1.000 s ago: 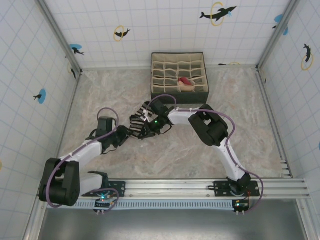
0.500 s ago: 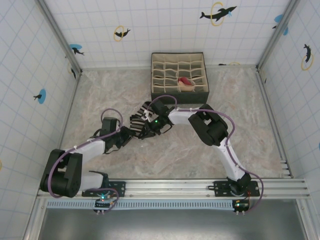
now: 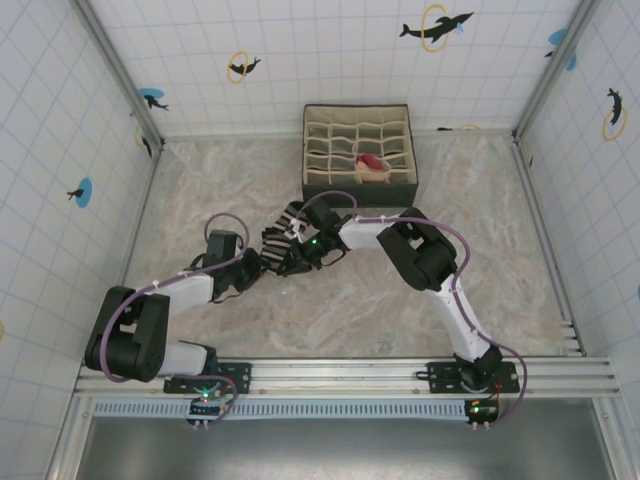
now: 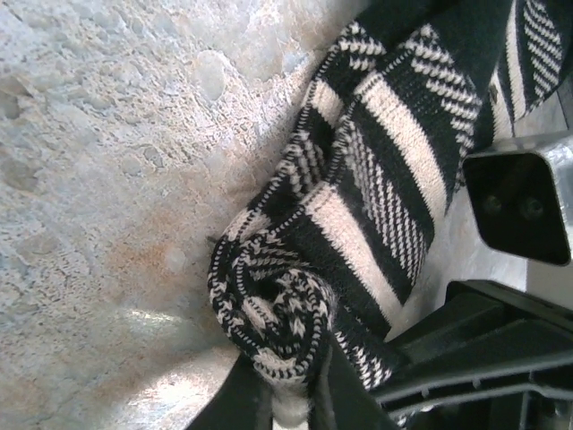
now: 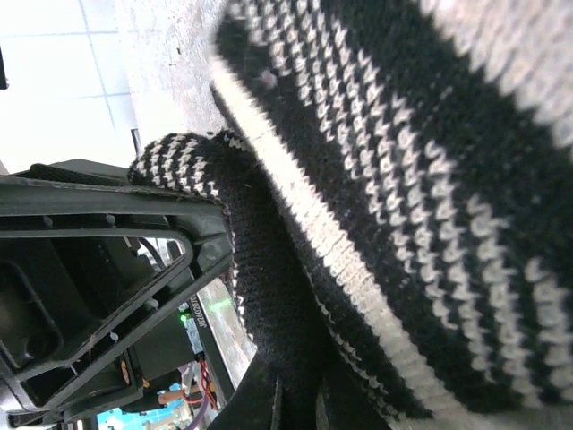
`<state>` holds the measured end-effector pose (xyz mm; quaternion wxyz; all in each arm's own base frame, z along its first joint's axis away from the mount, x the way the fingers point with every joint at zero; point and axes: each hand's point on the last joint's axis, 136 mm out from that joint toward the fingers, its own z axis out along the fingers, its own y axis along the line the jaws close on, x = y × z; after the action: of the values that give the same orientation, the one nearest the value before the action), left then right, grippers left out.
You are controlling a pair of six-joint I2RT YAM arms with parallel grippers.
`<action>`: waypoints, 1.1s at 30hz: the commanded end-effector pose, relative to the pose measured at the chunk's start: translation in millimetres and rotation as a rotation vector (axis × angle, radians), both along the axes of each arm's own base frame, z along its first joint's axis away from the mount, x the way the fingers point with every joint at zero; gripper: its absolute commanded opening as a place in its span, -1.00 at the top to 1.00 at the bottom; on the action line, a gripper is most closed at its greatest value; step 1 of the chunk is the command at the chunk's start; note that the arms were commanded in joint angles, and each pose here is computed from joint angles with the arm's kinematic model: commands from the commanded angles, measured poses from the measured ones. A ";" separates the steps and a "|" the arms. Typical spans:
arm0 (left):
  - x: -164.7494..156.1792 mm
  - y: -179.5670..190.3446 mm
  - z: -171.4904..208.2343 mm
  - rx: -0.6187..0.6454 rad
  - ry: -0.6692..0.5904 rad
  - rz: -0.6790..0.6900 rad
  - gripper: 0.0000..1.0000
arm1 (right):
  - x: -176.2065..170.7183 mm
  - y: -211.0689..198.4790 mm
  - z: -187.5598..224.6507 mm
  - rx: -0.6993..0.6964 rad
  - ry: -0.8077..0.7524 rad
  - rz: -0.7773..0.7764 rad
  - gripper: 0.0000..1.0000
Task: Roll the socks
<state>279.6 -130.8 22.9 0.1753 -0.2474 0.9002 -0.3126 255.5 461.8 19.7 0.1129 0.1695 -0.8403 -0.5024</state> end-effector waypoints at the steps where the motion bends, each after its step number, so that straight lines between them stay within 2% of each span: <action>1: -15.5 13.0 -22.2 0.090 0.110 0.011 0.99 | 9.4 -12.7 -13.2 -0.063 -0.022 -0.064 0.49; 4: -15.9 11.2 -18.4 0.099 0.120 -0.020 1.00 | 14.8 -8.5 4.6 -0.030 -0.091 -0.059 0.22; 9: -18.8 8.2 -7.1 0.114 0.133 -0.084 1.00 | 27.3 -7.8 47.1 -0.004 -0.293 -0.066 0.08; 14: -28.2 5.0 -2.5 0.121 0.176 -0.149 1.00 | 36.3 -16.4 64.5 -0.101 -0.558 -0.055 -0.02; 19: -33.3 1.8 3.9 0.110 0.217 -0.180 1.00 | 38.5 -26.2 74.2 -0.245 -0.899 -0.021 -0.17; 25: -32.9 2.7 12.0 0.130 0.250 -0.223 1.00 | 16.6 -26.9 84.0 -0.379 -1.288 0.075 -0.28; 33: -35.7 2.2 10.5 0.085 0.272 -0.229 1.00 | -35.6 -24.4 77.4 -0.446 -1.724 0.227 -0.30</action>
<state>251.7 -127.7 34.1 0.0488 -0.1845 0.9481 -0.2543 207.4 438.7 68.2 -0.3890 0.5376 -0.7434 -0.0840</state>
